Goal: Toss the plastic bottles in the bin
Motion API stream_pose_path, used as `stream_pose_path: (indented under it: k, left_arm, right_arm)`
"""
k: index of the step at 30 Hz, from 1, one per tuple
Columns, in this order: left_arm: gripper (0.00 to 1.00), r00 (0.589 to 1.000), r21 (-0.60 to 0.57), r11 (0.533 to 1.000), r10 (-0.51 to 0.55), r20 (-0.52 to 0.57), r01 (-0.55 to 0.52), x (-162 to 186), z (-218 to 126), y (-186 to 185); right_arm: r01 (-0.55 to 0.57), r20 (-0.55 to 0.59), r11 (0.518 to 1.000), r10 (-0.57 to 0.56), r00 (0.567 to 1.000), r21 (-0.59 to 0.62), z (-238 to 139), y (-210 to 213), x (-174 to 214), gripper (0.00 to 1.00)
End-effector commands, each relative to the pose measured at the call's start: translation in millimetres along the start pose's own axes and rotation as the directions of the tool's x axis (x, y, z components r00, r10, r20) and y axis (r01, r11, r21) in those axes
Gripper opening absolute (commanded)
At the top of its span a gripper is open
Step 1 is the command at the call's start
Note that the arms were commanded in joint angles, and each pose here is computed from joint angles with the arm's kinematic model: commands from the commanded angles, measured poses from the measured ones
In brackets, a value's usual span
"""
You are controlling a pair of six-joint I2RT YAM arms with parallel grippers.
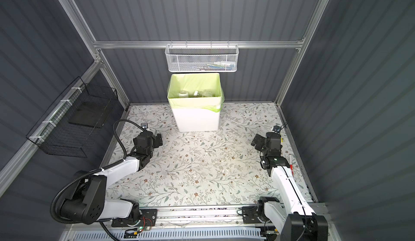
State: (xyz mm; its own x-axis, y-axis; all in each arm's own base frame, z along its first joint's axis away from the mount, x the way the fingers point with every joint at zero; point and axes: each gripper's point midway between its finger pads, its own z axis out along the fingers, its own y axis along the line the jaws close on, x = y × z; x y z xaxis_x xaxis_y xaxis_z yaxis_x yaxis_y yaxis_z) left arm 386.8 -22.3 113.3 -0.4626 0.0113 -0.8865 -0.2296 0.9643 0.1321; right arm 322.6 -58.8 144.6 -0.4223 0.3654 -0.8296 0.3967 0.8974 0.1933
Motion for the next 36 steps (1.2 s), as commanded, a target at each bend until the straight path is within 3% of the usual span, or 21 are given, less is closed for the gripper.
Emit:
stream_pose_path:
  k: [1, 5, 8, 13, 14, 16, 18, 20, 22, 24, 36]
  left_arm:
    - [0.99, 0.997, -0.077, 0.997, 0.010, 0.076, -0.004, -3, 9, 16]
    - [0.99, 0.994, -0.070, 0.997, 0.018, 0.111, -0.010, 9, 17, 22]
    - [0.99, 0.985, 0.009, 0.998, 0.052, 0.166, -0.055, 6, 19, 14]
    - [0.99, 0.990, 0.128, 0.992, -0.041, 0.133, 0.024, 27, 46, 19]
    - [0.99, 0.995, 0.151, 0.988, -0.034, 0.089, 0.021, 30, 48, 16]
    - [0.99, 0.994, 0.221, 0.975, -0.012, 0.109, -0.012, 27, 49, 4]
    - [0.99, 0.998, 0.230, 0.973, 0.008, 0.060, -0.022, 32, 51, 2]
    - [1.00, 0.997, 0.219, 0.975, 0.001, 0.076, -0.018, 29, 54, 3]
    - [1.00, 0.999, 0.212, 0.977, 0.004, 0.054, -0.016, 32, 54, 4]
    - [0.99, 0.997, 0.211, 0.977, 0.002, 0.072, -0.017, 29, 54, 4]
    - [0.99, 0.998, 0.210, 0.977, 0.004, 0.065, -0.018, 30, 54, 4]
  right_arm:
    - [-0.029, 0.219, 1.000, 0.029, 0.975, -0.001, 6, -9, -36, 0.99]
    - [-0.025, 0.302, 1.000, 0.027, 0.953, -0.011, 17, -15, -30, 0.99]
    - [0.018, 0.328, 0.999, -0.003, 0.945, -0.043, 30, -10, -22, 0.99]
    - [0.106, 0.272, 0.983, -0.062, 0.960, -0.151, 47, 13, -12, 0.99]
    - [0.124, 0.280, 0.976, -0.071, 0.957, -0.177, 46, 18, -13, 0.99]
    - [0.181, 0.306, 0.950, -0.099, 0.947, -0.254, 44, 32, -8, 0.99]
    - [0.212, 0.290, 0.936, -0.128, 0.948, -0.280, 48, 39, 3, 0.99]
    - [0.220, 0.335, 0.935, -0.120, 0.935, -0.279, 50, 41, 1, 0.99]
    - [0.221, 0.274, 0.938, -0.146, 0.951, -0.267, 53, 40, 5, 0.99]
    - [0.225, 0.324, 0.940, -0.136, 0.936, -0.257, 52, 41, 1, 0.99]
    - [0.223, 0.311, 0.942, -0.140, 0.940, -0.250, 53, 40, 3, 0.99]
